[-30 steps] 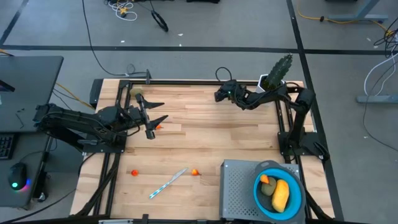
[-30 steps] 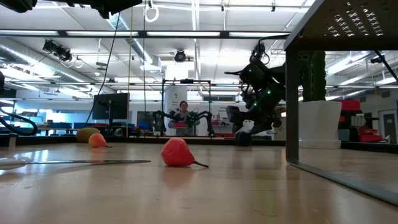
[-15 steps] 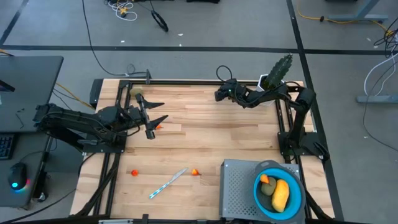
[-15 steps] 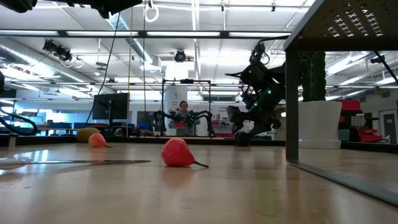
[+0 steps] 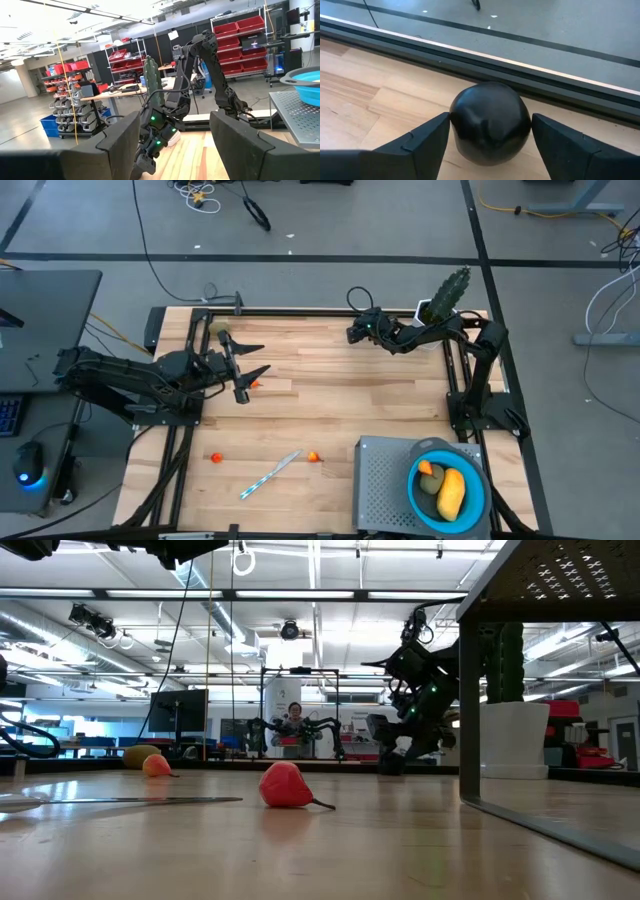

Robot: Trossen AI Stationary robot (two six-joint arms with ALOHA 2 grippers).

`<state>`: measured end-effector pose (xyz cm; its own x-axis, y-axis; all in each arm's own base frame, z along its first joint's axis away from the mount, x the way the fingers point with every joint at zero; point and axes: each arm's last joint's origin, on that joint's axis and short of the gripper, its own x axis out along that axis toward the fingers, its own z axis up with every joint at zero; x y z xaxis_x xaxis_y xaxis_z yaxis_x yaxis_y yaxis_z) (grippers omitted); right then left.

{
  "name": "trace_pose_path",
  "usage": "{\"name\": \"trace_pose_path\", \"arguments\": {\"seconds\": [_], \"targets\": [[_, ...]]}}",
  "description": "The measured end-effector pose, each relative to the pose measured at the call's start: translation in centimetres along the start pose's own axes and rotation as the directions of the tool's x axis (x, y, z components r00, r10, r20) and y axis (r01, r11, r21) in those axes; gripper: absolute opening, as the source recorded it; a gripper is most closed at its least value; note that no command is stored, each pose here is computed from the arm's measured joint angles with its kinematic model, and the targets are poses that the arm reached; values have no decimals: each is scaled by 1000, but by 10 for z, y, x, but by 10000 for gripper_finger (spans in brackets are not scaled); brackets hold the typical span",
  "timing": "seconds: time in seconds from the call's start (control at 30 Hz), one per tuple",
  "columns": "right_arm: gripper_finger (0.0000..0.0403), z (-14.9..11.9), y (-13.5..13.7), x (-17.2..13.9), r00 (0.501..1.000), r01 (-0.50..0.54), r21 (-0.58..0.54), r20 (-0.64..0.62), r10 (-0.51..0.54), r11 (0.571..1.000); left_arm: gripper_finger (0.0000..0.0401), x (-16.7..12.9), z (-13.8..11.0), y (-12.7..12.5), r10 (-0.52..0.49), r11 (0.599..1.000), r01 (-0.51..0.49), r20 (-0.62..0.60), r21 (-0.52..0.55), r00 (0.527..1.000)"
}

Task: Pick & Place Fruit
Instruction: Put the black plum into the blue strainer bowl on the shelf

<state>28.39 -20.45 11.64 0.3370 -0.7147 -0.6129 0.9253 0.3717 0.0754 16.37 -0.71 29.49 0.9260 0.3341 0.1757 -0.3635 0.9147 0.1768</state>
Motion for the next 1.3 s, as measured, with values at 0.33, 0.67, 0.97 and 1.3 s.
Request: {"name": "trace_pose_path", "arguments": {"seconds": [0.33,0.67,0.97,1.3], "targets": [[232,-1,2,-1,1000,-7,-6,-4,7,1000,248,0,0,0,0,1000,0,0,1,1000],[228,-3,16,-17,988,-138,-54,-73,134,989,248,0,0,0,0,1000,0,0,1,1000],[227,1,44,-66,967,-252,-169,-75,243,953,248,0,0,0,0,1000,0,-1,0,1000],[227,2,67,-173,892,-448,-304,-95,441,841,248,0,-2,0,-4,1000,4,-13,4,1000]]}}
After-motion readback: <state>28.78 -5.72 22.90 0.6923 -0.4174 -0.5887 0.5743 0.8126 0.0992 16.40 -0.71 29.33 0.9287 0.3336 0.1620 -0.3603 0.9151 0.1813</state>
